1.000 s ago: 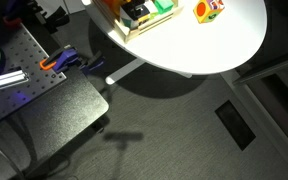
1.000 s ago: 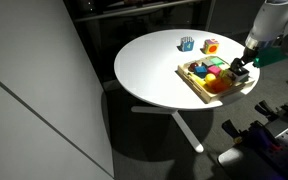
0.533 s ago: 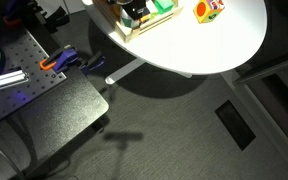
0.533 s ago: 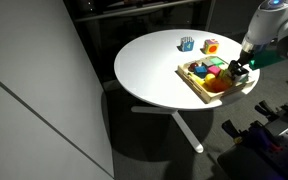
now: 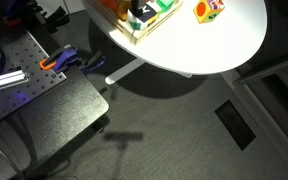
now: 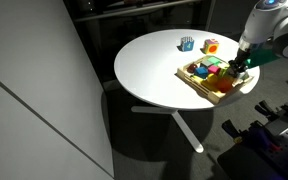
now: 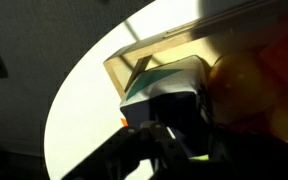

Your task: Remove the gray block from the wooden tray and place it on the table

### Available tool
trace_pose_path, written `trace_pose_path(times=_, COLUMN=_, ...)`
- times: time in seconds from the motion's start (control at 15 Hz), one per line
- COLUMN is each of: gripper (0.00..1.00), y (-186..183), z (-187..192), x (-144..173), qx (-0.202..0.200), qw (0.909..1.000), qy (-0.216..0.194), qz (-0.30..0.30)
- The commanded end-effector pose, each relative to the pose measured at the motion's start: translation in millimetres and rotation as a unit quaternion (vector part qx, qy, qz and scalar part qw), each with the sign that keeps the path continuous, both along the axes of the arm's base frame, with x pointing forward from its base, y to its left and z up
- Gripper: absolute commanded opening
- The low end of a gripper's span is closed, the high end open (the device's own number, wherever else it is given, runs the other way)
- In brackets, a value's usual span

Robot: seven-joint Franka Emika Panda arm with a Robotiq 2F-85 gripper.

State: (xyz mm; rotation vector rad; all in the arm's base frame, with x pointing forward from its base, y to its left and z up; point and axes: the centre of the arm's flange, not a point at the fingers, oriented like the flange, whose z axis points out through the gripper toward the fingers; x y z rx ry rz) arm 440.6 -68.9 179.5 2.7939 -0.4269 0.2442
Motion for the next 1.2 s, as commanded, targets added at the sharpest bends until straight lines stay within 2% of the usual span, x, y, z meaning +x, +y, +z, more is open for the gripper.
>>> trace_pose_path(times=0.0, gripper=0.04, y=0, z=14, x=3, qx=-0.007, qw=0.9998, qy=0.003, qz=-0.017)
trace_pose_path(times=0.13, gripper=0.0, y=3, z=21, x=2, qx=-0.005, qw=0.9998, qy=0.002, qz=-0.021)
trace_pose_path(times=0.67, gripper=0.01, y=7, z=61, x=4, qx=-0.016, qw=0.9983, qy=-0.004, qz=-0.055)
trace_pose_path(times=1.13, gripper=0.01, y=-31, z=105, x=15, qx=-0.046, qw=0.9915, qy=-0.041, qz=-0.115)
